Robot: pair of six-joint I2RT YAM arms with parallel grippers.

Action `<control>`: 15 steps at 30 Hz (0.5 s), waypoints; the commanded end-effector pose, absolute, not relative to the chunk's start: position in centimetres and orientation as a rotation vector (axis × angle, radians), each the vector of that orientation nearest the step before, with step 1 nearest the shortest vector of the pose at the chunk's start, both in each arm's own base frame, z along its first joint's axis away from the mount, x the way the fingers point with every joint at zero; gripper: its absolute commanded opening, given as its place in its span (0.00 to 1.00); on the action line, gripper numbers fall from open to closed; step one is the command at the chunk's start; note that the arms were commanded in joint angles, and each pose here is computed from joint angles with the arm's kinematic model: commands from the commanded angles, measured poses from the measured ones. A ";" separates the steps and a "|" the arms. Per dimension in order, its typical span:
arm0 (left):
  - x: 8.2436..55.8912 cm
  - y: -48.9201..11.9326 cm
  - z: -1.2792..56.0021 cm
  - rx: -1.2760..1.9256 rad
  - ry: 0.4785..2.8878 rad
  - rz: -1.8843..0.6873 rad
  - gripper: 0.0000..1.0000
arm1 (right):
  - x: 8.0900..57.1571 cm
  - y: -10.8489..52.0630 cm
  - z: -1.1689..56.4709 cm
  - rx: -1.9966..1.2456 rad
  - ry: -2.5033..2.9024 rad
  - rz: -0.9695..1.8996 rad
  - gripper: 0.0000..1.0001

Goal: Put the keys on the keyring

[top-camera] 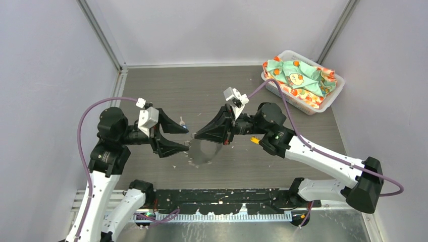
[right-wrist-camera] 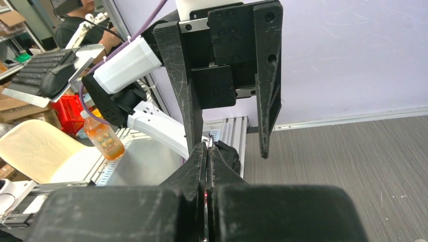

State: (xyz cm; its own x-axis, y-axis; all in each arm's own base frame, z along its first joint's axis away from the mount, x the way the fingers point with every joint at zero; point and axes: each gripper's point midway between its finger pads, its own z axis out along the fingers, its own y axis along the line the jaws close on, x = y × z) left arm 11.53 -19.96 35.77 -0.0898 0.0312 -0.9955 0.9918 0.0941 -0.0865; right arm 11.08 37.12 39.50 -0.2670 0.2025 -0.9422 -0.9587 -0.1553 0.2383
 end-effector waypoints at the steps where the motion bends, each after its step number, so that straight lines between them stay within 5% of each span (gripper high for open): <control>1: 10.0 -20.2 37.4 1.156 1.279 -1.267 0.59 | 10.3 36.7 42.3 -0.968 1.025 1.631 0.01; 15: 6.2 -20.4 37.6 1.202 1.316 -1.484 0.52 | 10.3 37.4 41.8 -1.014 1.043 1.516 0.01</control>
State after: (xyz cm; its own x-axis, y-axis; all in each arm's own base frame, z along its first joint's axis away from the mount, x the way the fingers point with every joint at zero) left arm 6.57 -20.36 37.52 -0.2202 0.0215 -0.9752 0.9695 -0.1058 -0.2212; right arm 10.84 37.84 38.67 -0.2466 0.1913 -0.9500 -0.9649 -0.1402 0.2222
